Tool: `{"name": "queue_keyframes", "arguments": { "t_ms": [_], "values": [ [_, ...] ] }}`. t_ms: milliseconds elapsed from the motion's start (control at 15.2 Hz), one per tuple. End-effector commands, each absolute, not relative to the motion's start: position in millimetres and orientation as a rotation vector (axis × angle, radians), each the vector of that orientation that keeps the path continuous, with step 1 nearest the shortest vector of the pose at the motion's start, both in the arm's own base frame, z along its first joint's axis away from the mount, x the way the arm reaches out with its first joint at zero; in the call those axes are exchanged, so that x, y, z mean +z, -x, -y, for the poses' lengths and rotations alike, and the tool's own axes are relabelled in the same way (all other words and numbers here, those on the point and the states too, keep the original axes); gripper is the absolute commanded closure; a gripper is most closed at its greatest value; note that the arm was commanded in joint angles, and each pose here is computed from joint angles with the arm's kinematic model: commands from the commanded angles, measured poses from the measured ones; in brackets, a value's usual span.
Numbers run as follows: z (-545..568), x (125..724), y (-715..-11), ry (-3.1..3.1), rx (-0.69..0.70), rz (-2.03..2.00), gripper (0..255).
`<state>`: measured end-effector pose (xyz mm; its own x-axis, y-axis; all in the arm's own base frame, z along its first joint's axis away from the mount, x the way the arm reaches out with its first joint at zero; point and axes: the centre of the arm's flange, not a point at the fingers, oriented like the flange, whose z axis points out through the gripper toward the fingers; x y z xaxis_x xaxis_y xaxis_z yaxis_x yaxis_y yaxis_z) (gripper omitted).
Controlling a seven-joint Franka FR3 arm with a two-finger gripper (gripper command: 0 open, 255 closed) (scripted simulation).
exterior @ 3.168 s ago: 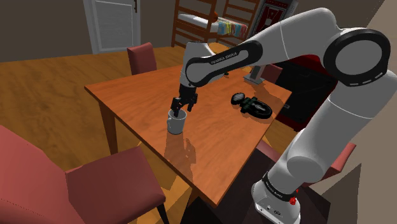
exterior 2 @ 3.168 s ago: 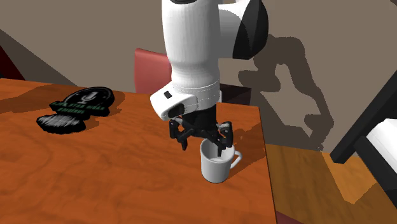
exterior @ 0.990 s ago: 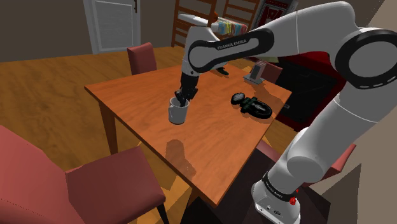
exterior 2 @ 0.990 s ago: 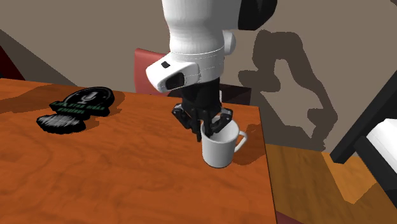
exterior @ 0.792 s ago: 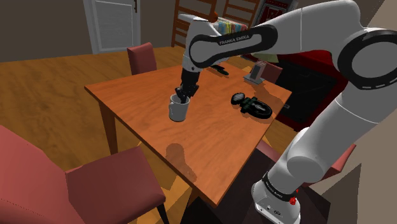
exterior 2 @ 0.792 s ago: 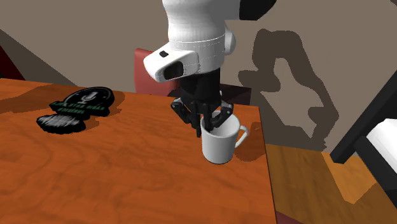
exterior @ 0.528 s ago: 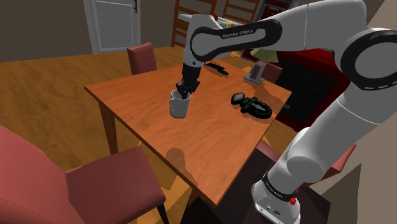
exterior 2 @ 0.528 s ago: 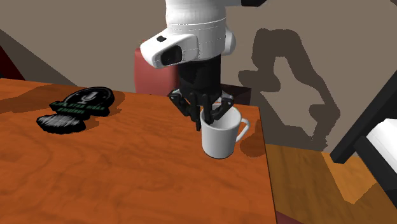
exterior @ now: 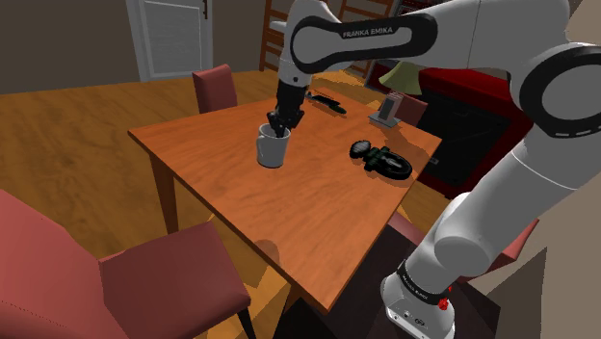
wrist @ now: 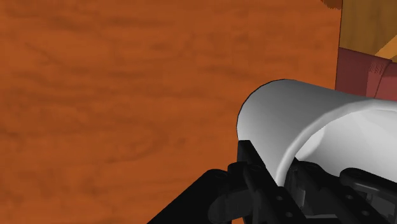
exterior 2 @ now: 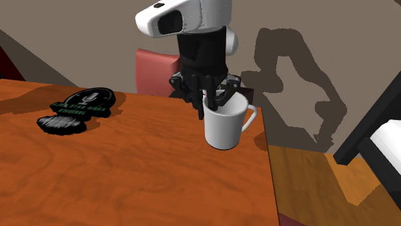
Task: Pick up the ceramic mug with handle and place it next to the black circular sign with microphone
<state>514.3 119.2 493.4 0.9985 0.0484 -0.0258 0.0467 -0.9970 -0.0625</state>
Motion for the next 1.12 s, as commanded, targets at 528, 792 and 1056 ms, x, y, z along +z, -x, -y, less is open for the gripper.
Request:
{"name": "queue_keyframes", "arguments": {
  "t_ms": [528,792,1056],
  "values": [
    [-52.1,520.3,-507.2,3.079,0.042,0.073,255],
    [0.5,520.6,-502.7,3.079,0.042,0.073,255],
    [53.2,520.8,-498.3,3.079,0.042,0.073,255]
  ]
}}
